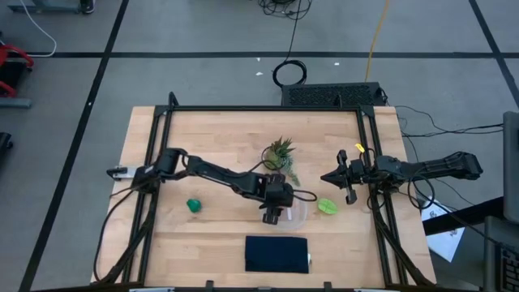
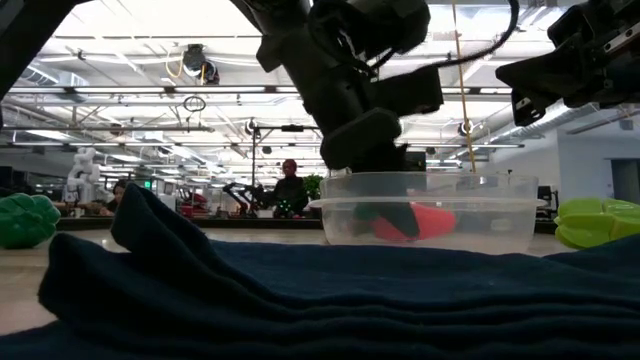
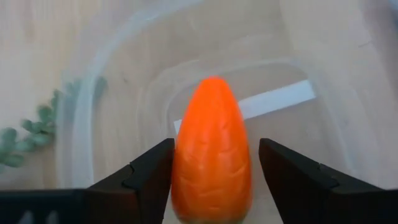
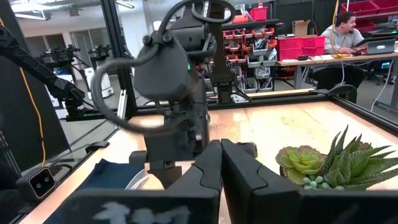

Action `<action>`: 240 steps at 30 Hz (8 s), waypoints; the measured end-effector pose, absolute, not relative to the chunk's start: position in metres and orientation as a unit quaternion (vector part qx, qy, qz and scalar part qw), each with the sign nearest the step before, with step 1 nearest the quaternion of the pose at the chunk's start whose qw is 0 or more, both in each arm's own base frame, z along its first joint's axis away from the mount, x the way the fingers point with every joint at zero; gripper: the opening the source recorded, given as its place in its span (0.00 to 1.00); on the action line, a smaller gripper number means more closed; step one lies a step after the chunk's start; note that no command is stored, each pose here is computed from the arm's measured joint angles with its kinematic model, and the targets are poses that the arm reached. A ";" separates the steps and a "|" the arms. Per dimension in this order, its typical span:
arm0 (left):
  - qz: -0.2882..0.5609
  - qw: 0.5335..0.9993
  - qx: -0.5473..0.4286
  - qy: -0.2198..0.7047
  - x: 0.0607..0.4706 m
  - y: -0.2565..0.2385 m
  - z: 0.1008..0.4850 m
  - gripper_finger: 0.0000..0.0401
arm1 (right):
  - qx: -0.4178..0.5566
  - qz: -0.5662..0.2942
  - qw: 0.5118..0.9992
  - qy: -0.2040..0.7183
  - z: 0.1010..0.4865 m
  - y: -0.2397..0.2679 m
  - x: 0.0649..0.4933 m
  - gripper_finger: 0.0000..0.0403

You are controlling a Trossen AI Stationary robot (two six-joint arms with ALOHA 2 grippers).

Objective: Pick and placing Produce into tupperware
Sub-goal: Put the orange carrot into the transparent bin, then put the green starfruit into the transparent bin

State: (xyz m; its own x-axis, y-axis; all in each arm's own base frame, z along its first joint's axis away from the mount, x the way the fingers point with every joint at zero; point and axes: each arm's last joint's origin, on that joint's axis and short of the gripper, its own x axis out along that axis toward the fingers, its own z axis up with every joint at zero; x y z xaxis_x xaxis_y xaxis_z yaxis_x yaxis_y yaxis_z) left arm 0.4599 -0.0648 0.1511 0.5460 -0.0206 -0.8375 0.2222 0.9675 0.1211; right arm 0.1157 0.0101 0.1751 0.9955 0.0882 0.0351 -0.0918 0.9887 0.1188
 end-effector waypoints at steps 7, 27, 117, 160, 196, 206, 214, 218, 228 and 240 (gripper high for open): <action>-0.077 0.890 0.127 0.432 0.452 -0.063 0.195 0.60 | 0.060 0.045 0.997 -0.012 0.175 0.010 0.116 0.00; -0.037 0.904 0.124 0.407 0.379 -0.036 0.316 0.02 | 0.060 0.045 0.997 -0.008 0.174 0.010 0.116 0.00; 0.058 0.992 0.115 0.006 0.130 -0.007 0.195 0.03 | 0.149 0.043 0.953 0.260 0.240 0.014 0.132 0.00; 0.063 0.991 0.115 0.023 0.130 -0.007 0.192 0.07 | 0.248 -0.047 0.802 0.541 0.224 0.064 0.160 0.00; 0.062 0.991 0.118 0.033 0.130 -0.007 0.190 0.08 | 0.168 -0.066 0.756 0.629 0.192 0.071 0.173 0.84; 0.061 0.991 0.118 0.033 0.130 -0.007 0.190 0.08 | 0.154 -0.064 0.756 0.633 0.178 0.075 0.186 0.87; 0.061 0.991 0.118 0.033 0.130 -0.007 0.190 0.08 | 0.147 -0.091 0.747 0.642 0.164 0.070 0.192 0.87; 0.061 0.991 0.118 0.033 0.130 -0.007 0.190 0.08 | 0.154 -0.084 0.755 0.632 0.152 0.069 0.191 0.87; 0.061 0.991 0.118 0.033 0.130 -0.007 0.190 0.08 | 0.164 -0.090 0.758 0.625 0.129 0.065 0.179 0.87; 0.061 0.991 0.117 0.033 0.130 -0.007 0.190 0.08 | 0.156 -0.082 0.762 0.624 0.130 0.064 0.178 0.74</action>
